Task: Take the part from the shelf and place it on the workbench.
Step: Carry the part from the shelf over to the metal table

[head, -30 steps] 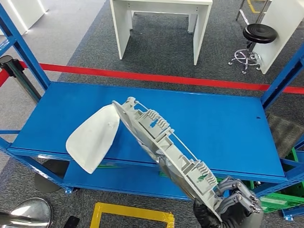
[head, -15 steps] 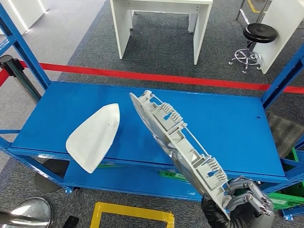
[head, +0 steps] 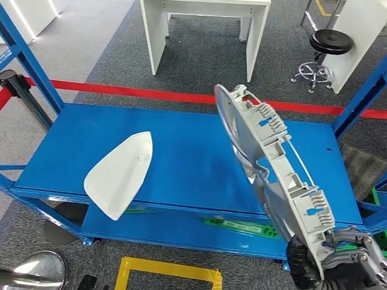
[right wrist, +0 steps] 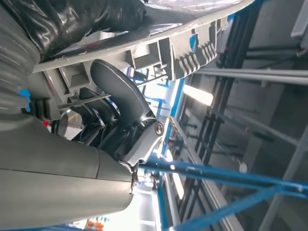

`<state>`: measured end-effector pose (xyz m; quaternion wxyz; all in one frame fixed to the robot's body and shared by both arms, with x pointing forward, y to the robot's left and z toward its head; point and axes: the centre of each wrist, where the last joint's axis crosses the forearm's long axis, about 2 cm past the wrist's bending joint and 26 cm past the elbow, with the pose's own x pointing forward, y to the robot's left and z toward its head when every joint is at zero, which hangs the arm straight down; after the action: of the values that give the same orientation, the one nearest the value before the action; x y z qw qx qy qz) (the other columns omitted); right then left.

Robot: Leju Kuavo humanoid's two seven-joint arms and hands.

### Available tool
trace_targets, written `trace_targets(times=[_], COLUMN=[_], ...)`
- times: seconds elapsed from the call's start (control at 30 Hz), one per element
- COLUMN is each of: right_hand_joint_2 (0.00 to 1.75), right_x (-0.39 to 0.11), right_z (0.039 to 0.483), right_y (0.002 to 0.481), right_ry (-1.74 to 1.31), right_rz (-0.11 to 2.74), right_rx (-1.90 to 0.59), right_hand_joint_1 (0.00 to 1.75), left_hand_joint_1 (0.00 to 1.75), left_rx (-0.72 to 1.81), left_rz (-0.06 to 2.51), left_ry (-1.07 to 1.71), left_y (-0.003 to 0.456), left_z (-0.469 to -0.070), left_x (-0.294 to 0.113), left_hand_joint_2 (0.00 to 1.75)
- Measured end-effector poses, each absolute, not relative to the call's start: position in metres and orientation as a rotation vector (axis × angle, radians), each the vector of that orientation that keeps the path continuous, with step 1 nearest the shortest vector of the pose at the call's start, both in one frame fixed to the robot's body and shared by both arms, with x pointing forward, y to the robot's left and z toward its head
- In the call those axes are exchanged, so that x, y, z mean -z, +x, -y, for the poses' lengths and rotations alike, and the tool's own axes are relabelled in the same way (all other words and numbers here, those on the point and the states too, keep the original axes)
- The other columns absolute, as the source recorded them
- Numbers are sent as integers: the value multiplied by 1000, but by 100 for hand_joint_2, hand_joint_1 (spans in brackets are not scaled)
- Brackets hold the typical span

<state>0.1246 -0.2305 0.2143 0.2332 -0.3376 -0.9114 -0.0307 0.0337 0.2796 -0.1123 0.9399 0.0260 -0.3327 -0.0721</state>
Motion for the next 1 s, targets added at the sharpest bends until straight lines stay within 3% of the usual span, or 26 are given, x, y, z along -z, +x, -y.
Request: trace_targets(times=[1.0], right_hand_joint_2=[175], right_x=[-217], right_z=[229], right_y=[126], right_ry=[-940], right_rz=[2471], right_rx=[179], right_hand_joint_1=[175], left_hand_joint_1=[0], left_rx=[146], left_rz=[680], left_ry=[18], left_y=[33], left_z=[-277], left_x=[112], left_hand_joint_2=[0])
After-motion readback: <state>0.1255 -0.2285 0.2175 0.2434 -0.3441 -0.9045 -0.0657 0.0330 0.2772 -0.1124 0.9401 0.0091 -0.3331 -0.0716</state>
